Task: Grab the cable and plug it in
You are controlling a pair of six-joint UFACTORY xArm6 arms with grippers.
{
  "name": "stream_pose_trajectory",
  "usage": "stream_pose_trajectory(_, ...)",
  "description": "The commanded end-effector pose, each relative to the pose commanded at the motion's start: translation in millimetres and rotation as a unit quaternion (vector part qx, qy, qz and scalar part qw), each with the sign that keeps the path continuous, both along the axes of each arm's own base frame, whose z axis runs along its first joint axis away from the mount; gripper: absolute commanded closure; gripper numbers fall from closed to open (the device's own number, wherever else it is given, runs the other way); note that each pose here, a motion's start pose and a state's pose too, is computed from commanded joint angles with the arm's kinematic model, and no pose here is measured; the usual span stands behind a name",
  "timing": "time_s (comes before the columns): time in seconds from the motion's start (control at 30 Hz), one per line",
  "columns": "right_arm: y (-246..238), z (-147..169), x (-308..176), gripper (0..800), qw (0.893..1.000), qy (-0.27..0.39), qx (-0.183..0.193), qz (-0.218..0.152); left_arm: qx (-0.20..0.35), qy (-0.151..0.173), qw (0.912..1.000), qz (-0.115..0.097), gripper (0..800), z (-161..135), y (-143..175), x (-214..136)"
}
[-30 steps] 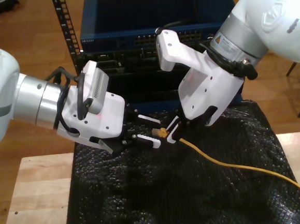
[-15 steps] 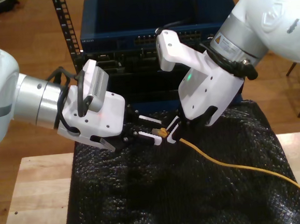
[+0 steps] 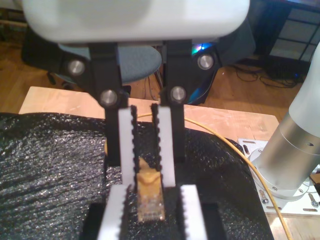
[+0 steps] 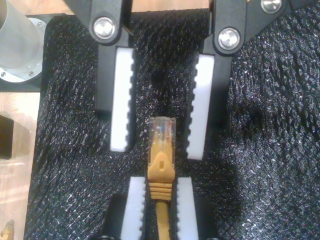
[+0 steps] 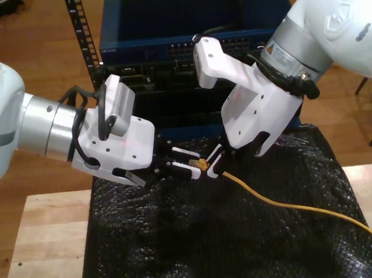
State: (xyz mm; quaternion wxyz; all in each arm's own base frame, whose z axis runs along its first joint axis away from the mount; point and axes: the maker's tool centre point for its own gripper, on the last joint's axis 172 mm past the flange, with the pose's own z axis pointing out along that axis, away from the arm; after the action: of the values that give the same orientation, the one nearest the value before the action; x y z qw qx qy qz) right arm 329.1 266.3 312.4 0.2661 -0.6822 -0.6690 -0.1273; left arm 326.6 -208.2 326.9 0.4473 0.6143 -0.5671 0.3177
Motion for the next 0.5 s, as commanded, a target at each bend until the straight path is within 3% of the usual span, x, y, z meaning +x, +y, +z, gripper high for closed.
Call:
stream_pose_trajectory(0.07, 0.0, 0.0, 0.0, 796, 1.000, 0.000, 0.000, 0.000, 0.000, 0.000, 1.0000, 0.000, 639, 0.0, 0.0, 0.0)
stream_pose_trajectory(0.17, 0.0, 0.0, 0.0, 796, 1.000, 0.000, 0.000, 0.000, 0.000, 0.002, 1.0000, 0.002, 743, -1.6, 0.5, 0.2)
stream_pose_trajectory(0.3, 0.0, 0.7, 0.4, 780, 1.000, -0.001, 0.000, 0.000, -0.014, 0.005, 0.9998, 0.012, 779, 0.4, -2.6, 2.5)
stream_pose_trajectory(0.37, 0.0, 0.7, 0.4, 703, 1.000, -0.002, 0.001, 0.001, -0.018, 0.005, 0.9997, 0.014, 786, 1.8, -3.6, 3.3)
stream_pose_trajectory(0.5, 0.0, 0.7, 0.4, 464, 1.000, -0.007, 0.002, 0.009, -0.019, 0.005, 0.9997, 0.015, 795, 2.2, -3.7, 3.5)
